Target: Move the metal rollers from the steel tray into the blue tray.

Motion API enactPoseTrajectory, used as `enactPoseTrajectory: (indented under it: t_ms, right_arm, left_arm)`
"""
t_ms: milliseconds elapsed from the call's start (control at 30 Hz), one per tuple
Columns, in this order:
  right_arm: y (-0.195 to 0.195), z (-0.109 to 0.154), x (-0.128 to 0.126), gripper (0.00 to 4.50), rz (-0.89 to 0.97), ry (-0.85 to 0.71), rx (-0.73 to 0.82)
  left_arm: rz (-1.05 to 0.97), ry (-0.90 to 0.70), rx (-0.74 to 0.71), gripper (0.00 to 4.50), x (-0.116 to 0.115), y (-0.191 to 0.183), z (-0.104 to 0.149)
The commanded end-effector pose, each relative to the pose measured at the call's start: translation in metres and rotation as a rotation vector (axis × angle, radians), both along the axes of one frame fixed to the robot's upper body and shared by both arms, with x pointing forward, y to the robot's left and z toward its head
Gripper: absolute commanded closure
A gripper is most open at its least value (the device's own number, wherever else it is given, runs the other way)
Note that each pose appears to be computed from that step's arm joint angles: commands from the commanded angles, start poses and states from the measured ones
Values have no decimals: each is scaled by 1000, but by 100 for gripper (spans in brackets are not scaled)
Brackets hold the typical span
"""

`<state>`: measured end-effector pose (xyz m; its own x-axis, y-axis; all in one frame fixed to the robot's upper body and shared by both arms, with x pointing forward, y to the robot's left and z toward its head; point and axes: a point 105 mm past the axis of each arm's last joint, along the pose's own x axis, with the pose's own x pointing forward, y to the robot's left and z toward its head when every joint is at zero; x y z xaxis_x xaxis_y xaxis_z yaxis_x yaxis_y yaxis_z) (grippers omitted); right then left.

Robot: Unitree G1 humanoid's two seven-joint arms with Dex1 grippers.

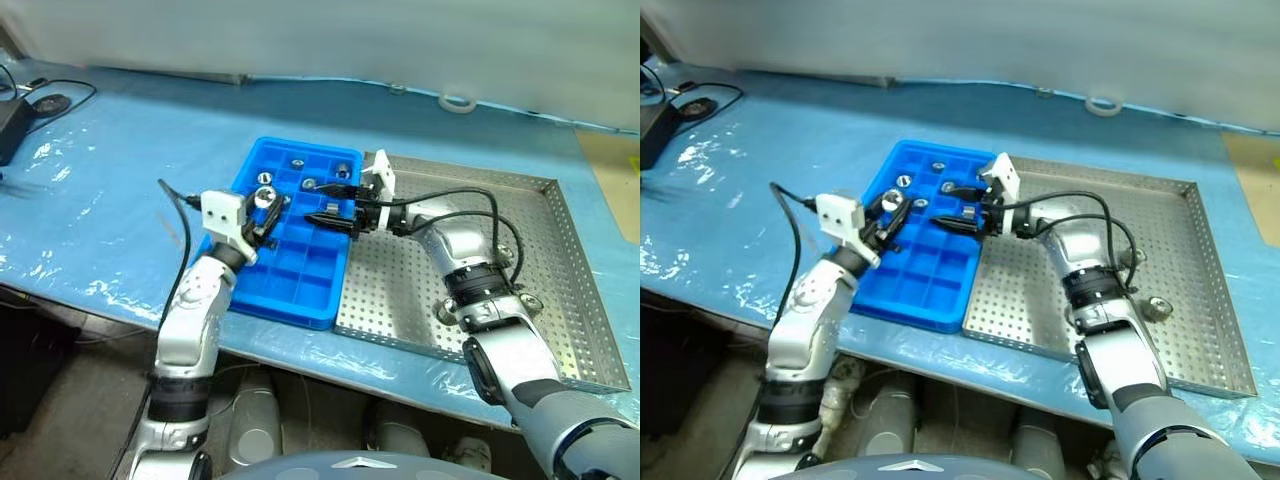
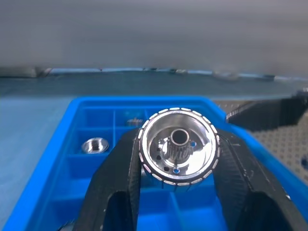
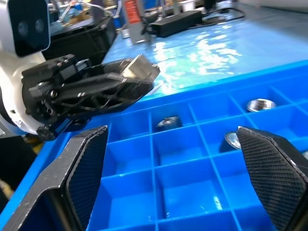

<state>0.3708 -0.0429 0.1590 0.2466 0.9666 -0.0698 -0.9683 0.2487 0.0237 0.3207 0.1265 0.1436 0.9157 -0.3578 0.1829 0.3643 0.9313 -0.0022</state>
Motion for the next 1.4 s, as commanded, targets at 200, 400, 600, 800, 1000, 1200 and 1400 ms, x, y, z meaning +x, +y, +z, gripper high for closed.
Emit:
enactPoseTrajectory:
  t_ms: [200, 400, 600, 800, 1000, 1200, 1400]
  right_arm:
    - [19, 1, -6, 0, 121, -29, -31]
    - [27, 1, -4, 0, 148, -50, -58]
    - [26, -6, -4, 0, 149, -52, -70]
    - [24, -4, -1, 0, 122, -62, -61]
    - [8, -4, 0, 0, 50, -66, -41]
    - [-27, -1, -1, 0, -102, -76, -27]
    - [-83, 0, -18, 0, -339, -91, -31]
  left_arm:
    - [100, 35, 45, 280, -34, 22, -12]
    - [137, 45, 70, 280, -40, 26, -17]
    - [146, 59, 86, 280, -39, 26, -21]
    - [109, 96, 73, 184, -35, 24, -26]
    - [51, 73, 90, 4, -20, 18, -17]
    - [-157, 42, 90, 4, 6, -16, -6]
    - [-407, 33, 104, 4, 30, -67, -2]
